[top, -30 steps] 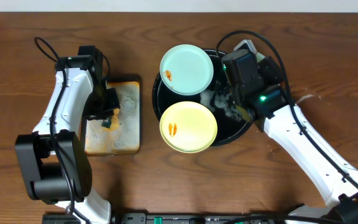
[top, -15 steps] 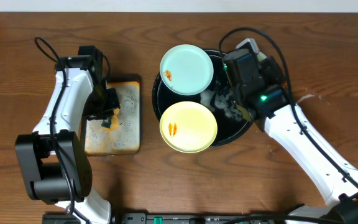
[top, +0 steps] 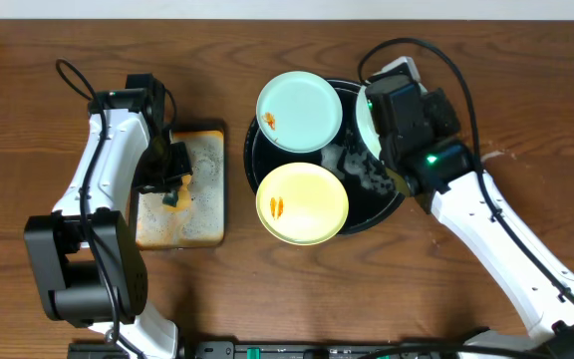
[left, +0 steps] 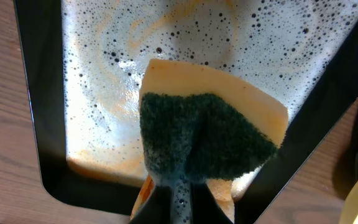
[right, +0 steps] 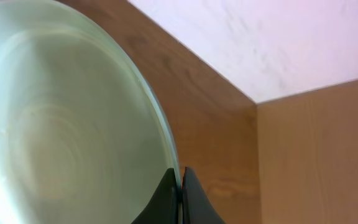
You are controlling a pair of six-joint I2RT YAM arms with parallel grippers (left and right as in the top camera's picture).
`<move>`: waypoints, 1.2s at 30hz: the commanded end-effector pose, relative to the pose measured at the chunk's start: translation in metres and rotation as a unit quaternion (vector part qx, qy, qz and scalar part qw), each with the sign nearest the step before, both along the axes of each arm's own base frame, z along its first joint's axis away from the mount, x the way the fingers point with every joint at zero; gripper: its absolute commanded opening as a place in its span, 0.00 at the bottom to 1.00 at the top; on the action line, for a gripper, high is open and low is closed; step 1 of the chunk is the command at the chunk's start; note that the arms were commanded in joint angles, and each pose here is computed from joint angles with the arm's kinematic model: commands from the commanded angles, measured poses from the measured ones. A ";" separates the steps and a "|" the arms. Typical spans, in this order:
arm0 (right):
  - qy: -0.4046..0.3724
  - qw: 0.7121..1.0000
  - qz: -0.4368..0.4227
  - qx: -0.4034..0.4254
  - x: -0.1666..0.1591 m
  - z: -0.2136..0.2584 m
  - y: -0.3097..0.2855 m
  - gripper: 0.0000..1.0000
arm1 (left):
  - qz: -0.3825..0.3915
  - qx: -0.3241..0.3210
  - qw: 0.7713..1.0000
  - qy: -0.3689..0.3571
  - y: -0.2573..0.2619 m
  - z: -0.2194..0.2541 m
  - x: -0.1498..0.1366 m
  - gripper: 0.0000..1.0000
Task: Clean dirty plates on tray and stack at the side
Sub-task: 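Carry the pale green plate right and set it on the table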
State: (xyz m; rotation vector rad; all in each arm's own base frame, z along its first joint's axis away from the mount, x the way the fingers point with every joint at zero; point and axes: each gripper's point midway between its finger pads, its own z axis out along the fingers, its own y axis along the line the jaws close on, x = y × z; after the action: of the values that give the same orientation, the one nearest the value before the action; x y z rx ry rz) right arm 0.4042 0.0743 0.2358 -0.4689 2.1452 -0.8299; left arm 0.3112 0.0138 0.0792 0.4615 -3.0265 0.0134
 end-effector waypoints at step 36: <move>-0.036 0.954 -0.112 0.276 -0.010 0.014 -0.090 0.01 | -0.007 0.004 1.000 0.000 0.002 0.000 0.000 0.08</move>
State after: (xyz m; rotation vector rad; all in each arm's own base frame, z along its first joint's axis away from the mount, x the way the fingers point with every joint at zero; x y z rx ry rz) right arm 0.3980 0.0140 0.2476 -0.0769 2.2350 -0.4917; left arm 0.3119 0.0139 0.0792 0.4613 -3.0296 0.0139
